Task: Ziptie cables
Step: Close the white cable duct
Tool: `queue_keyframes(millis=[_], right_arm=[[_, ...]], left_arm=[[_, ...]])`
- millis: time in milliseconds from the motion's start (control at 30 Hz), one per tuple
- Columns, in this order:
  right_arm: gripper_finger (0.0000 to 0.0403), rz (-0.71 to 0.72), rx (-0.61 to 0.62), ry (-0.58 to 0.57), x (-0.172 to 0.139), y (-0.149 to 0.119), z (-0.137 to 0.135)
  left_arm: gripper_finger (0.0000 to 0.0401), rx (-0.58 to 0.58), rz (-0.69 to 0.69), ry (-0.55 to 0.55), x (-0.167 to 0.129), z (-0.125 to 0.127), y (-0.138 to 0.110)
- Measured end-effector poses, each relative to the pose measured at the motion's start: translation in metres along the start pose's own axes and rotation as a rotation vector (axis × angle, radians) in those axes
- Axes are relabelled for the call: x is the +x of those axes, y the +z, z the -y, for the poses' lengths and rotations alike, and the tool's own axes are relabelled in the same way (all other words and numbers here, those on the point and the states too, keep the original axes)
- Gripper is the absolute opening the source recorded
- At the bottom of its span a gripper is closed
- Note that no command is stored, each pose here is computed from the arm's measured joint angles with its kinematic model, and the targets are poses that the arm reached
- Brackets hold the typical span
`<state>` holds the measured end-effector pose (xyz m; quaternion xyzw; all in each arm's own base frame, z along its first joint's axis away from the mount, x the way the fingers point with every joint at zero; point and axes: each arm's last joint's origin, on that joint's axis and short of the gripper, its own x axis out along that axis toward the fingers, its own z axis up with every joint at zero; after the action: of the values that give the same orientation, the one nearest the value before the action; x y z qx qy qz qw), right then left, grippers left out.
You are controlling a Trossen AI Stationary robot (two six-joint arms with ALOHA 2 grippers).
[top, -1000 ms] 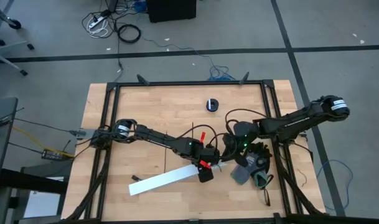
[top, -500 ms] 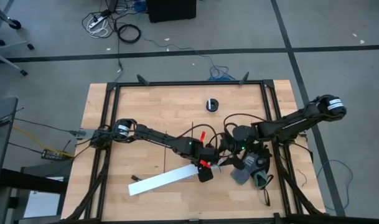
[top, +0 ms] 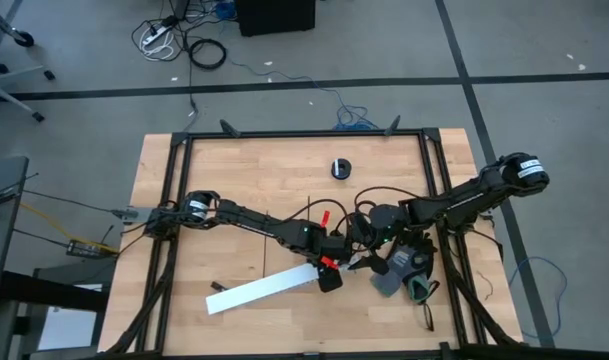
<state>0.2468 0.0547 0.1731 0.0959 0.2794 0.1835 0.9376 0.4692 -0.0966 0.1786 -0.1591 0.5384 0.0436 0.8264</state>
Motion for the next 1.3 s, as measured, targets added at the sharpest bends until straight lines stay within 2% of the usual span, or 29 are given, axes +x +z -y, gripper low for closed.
queue_keyframes(millis=[200, 333, 533, 700, 767, 833, 900, 1000, 1033, 1133, 1300], right_arm=[[0.0326, -0.020, -0.018, -0.023, 0.000, -0.002, 0.001], [0.0315, -0.023, 0.084, -0.029, -0.009, 0.003, -0.003], [0.0289, -0.261, 0.219, -0.166, -0.034, -0.016, -0.003], [0.0265, -0.425, 0.344, -0.229, -0.048, -0.031, -0.005], [0.0245, -0.448, 0.409, -0.243, -0.048, -0.034, -0.005], [0.0208, -0.443, 0.479, -0.240, -0.044, -0.034, -0.006], [0.0150, -0.450, 0.525, -0.242, -0.038, -0.037, -0.008], [0.0037, -0.457, 0.536, -0.256, -0.027, -0.041, -0.011], [0.0020, -0.457, 0.535, -0.263, -0.024, -0.043, -0.012], [0.0006, -0.448, 0.572, -0.275, -0.011, -0.047, -0.010], [0.0001, -0.404, 0.605, -0.209, 0.012, -0.049, -0.007]], left_arm=[[0.0232, 0.001, -0.006, -0.001, 0.000, 0.000, 0.000], [0.0232, 0.003, -0.011, -0.002, 0.000, 0.000, -0.001], [0.0232, 0.004, -0.013, -0.002, 0.000, 0.000, -0.001], [0.0232, 0.014, -0.013, -0.003, 0.000, 0.000, -0.001], [0.0232, 0.014, -0.014, -0.005, 0.000, 0.000, -0.001], [0.0232, 0.013, -0.013, -0.004, 0.000, 0.000, -0.001], [0.0232, 0.010, -0.014, -0.004, 0.000, 0.000, -0.001], [0.0232, 0.002, -0.012, -0.002, 0.000, 0.000, -0.001], [0.0232, 0.001, -0.012, -0.002, 0.000, 0.000, -0.001], [0.0232, 0.001, -0.012, -0.002, 0.000, 0.000, -0.001], [0.0232, -0.001, -0.011, -0.001, 0.000, 0.000, -0.001]])
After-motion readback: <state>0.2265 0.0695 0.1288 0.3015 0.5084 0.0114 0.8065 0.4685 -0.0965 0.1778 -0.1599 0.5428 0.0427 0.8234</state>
